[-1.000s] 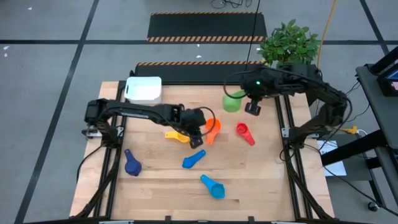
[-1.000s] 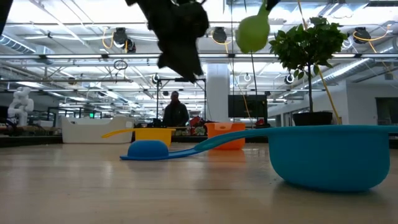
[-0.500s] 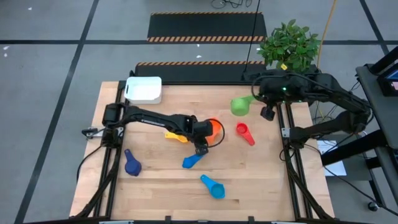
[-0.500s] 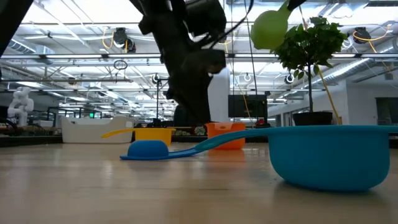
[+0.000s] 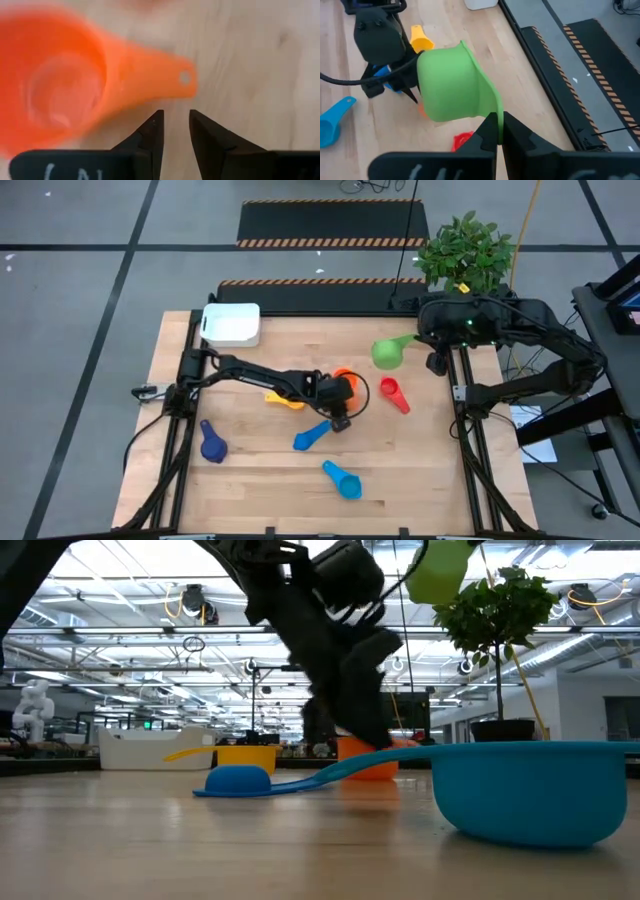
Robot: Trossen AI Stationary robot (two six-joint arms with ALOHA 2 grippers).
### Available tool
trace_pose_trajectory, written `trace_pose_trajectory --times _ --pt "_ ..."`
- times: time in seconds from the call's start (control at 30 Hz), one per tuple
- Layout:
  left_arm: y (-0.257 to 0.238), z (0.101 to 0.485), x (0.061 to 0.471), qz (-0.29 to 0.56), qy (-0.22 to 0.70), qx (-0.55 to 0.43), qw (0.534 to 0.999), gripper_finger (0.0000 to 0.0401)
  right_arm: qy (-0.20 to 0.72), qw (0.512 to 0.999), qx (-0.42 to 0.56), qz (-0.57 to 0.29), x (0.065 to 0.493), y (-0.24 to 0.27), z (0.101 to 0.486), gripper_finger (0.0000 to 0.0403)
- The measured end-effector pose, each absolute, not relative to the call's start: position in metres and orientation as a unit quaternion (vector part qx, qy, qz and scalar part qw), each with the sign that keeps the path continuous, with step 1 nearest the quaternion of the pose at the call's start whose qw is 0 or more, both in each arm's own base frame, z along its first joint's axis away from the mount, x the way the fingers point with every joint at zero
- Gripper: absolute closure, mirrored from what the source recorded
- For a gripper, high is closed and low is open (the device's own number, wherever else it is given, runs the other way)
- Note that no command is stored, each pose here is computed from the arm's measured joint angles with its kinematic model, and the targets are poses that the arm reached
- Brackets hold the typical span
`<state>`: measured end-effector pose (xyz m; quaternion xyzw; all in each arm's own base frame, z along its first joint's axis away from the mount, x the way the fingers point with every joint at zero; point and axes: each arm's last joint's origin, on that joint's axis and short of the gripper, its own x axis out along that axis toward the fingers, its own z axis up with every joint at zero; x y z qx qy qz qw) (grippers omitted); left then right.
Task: Nest measuring cups in basket
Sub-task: Stack the green measuring cup into the orange measuring cup
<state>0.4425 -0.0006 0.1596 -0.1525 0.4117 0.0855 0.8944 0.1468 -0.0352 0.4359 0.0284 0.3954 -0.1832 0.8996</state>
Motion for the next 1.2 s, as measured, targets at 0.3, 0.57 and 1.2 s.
trace_pose_trajectory --times 0.3,0.57,1.2 --pt "0.023 0.157 0.461 0.163 0.292 -0.290 0.897 0.0309 0.393 0.896 0.058 -0.199 0.144 -0.035 0.436 0.0403" --pt "0.016 0.218 0.436 0.125 0.305 -0.315 0.890 0.0309 0.397 0.900 0.043 -0.173 0.153 -0.036 0.414 0.0403" --pt "-0.053 0.303 0.325 0.229 0.423 -0.277 0.832 0.0309 0.277 0.891 -0.353 -0.071 0.218 -0.051 0.262 0.0403"
